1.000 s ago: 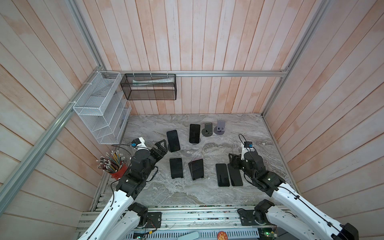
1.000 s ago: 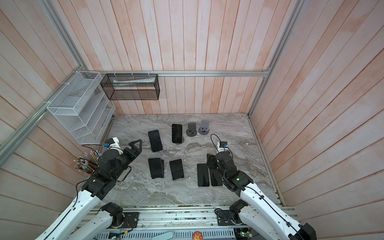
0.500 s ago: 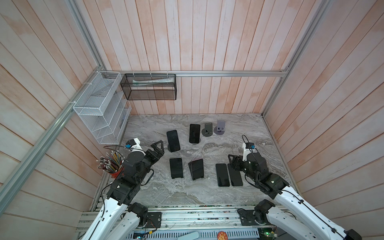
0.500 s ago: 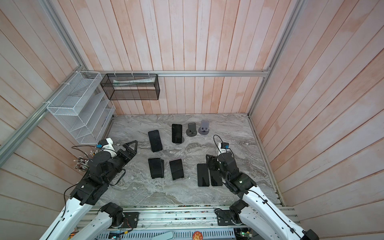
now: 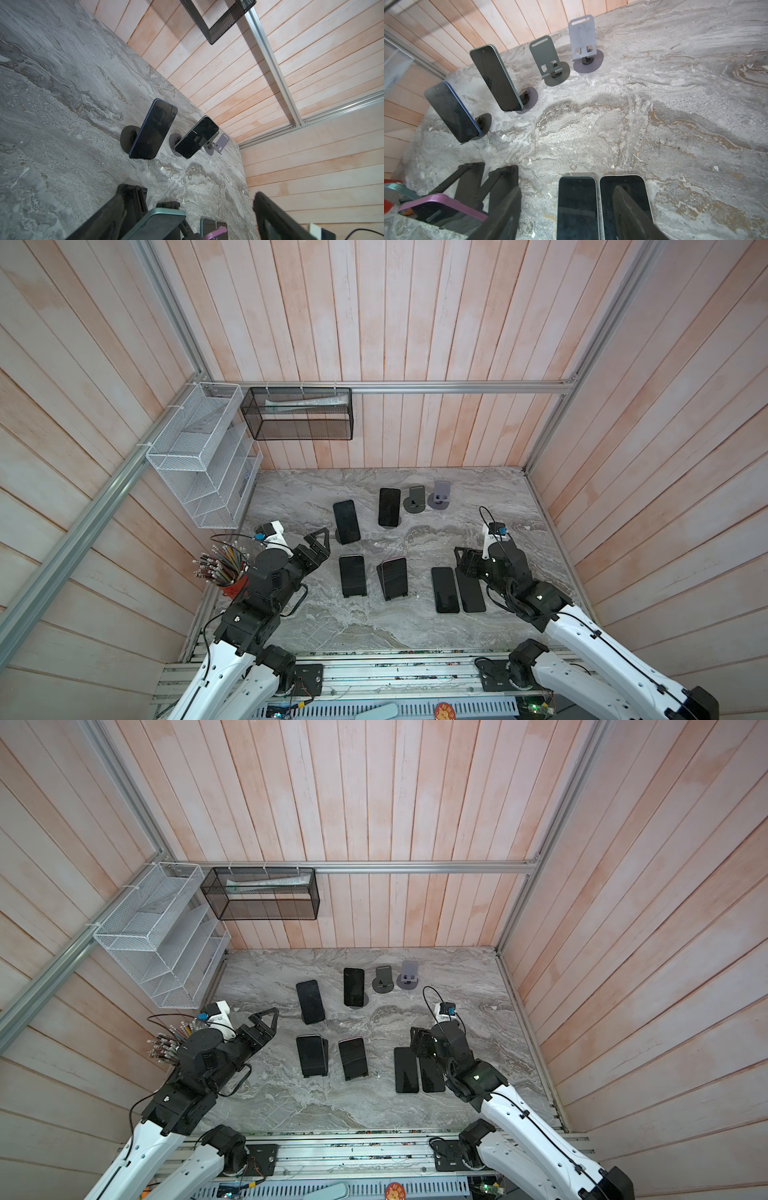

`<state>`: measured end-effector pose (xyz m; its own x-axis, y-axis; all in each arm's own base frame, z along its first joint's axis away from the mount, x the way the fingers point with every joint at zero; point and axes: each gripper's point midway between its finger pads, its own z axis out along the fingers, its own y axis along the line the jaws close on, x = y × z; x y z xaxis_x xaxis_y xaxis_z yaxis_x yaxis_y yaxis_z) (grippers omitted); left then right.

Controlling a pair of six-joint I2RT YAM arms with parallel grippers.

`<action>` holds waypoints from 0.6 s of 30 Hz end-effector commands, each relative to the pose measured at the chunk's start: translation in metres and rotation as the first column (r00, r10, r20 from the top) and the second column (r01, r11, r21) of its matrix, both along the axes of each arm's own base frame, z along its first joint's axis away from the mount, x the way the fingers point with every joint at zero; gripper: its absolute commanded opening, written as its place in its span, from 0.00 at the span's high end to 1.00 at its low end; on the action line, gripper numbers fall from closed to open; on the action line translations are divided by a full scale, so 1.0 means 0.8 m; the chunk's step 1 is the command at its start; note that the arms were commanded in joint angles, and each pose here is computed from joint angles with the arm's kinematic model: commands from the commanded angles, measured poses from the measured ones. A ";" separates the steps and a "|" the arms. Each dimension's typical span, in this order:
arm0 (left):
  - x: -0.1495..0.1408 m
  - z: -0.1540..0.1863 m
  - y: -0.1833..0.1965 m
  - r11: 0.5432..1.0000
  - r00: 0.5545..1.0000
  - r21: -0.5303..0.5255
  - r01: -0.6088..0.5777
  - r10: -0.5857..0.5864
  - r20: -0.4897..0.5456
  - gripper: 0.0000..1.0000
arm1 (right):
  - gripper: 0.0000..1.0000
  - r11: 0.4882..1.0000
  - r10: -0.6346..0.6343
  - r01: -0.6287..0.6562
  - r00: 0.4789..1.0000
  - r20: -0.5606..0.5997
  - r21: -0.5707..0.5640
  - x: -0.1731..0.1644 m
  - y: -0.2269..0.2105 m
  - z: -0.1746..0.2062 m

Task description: Remove the phone from the phone stand

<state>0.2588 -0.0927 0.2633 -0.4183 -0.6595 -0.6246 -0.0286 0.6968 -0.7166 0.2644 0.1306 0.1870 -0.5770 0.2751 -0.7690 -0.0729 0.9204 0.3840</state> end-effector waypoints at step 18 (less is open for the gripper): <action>-0.008 -0.018 0.014 0.995 0.999 0.100 -0.013 0.009 0.040 0.01 | 0.32 0.998 0.065 -0.064 0.993 0.097 -0.018 0.016 0.099 0.065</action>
